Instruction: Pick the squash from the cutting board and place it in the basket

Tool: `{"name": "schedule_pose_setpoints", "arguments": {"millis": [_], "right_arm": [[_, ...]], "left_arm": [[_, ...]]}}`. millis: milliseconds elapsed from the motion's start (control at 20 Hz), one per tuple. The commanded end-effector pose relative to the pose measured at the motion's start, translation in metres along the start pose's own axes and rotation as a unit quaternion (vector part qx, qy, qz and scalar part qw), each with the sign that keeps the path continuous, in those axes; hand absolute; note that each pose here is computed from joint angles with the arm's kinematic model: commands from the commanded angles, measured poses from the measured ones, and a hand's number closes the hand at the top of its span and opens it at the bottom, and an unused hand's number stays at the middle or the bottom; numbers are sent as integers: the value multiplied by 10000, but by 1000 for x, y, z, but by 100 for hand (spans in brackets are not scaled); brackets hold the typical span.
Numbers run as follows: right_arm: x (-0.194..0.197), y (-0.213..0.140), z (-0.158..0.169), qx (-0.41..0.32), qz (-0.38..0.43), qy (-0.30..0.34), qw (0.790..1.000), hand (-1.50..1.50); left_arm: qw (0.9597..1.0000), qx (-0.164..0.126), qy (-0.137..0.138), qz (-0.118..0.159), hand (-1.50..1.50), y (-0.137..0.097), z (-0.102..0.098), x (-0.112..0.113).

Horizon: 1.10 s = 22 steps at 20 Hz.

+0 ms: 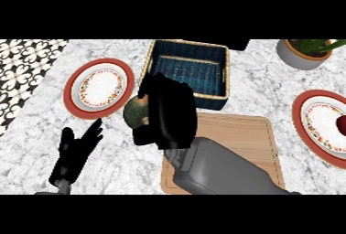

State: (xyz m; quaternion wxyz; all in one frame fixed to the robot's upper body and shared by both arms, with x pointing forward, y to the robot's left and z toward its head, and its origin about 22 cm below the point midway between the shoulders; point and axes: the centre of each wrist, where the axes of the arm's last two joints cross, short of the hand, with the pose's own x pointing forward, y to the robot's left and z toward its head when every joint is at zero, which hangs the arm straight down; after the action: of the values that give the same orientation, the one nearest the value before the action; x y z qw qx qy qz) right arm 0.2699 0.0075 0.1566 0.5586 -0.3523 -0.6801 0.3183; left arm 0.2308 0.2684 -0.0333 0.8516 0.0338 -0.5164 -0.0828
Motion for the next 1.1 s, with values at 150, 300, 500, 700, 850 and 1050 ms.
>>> {"name": "schedule_pose_setpoints", "arguments": {"millis": [150,300,500,700,850,1050], "right_arm": [[58,-50,-17,-1057,-1153,429,9868,150],[73,-60,-29,-1365,-1143,620,9821,150],[102,-86,-47,-1710,-1187,739,9753,150],[124,-106,-62,-1800,-1210,1051,9705,150],[131,-108,-75,-1870,-1148,1233,9678,150],[130,-108,-96,-1806,-1040,1356,9686,150]], "left_arm": [[9996,-7,279,13,0,-2,-3,-9],[9991,143,399,14,0,-1,3,-18],[9991,181,372,41,0,2,0,-12],[9991,237,361,20,0,6,7,-18],[9991,225,348,88,0,-2,4,-14],[9988,344,326,130,0,4,3,-7]]}}
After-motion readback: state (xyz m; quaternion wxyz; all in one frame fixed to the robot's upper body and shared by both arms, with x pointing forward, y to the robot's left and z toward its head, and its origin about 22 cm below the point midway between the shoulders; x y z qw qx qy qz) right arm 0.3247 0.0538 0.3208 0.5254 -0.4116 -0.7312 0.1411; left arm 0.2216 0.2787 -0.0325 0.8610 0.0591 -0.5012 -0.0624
